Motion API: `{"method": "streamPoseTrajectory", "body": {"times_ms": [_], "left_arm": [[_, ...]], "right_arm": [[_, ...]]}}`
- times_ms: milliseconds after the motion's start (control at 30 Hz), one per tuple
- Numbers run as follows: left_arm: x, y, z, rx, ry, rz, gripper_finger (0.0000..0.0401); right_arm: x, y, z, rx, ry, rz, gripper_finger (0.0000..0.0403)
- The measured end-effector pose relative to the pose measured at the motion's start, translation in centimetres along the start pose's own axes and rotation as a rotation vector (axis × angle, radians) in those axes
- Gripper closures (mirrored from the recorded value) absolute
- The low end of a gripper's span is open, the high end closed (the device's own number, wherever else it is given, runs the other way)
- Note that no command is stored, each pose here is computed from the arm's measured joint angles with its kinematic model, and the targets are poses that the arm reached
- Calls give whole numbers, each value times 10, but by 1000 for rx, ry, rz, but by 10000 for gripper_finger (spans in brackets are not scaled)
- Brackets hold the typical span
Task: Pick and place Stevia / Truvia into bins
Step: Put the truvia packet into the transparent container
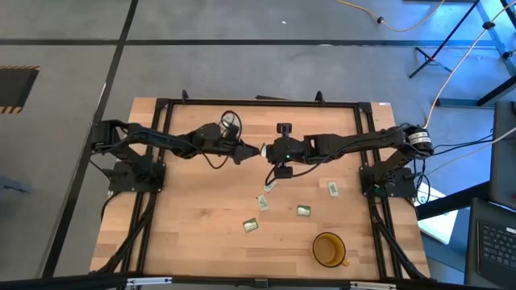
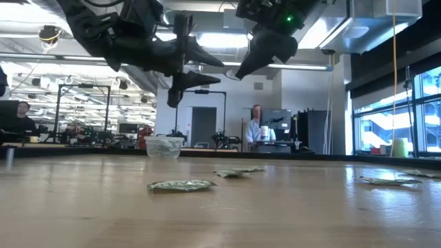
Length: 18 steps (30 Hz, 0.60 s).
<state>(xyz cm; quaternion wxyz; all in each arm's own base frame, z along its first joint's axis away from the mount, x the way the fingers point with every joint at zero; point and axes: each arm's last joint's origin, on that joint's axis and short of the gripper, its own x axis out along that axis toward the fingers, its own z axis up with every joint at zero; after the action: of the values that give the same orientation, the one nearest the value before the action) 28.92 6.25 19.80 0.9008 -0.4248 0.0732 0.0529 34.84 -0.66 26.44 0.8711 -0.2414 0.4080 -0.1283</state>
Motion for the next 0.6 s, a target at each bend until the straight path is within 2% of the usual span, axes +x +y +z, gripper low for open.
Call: {"method": "streamPoseTrajectory", "body": {"times_ms": [200, 333, 433, 600], "left_arm": [[9, -3, 4, 34, 1, -16, 257], [9, -3, 4, 63, 1, -14, 274], [8, -2, 5, 89, 3, -7, 307], [8, 1, 8, 127, -4, -3, 384]], "right_arm": [[0, -1, 3, 17, -33, -12, 401], [0, -2, 6, 31, -62, -22, 401], [-1, -3, 7, 34, -68, -24, 401], [-1, -1, 8, 32, -71, -23, 399]]}}
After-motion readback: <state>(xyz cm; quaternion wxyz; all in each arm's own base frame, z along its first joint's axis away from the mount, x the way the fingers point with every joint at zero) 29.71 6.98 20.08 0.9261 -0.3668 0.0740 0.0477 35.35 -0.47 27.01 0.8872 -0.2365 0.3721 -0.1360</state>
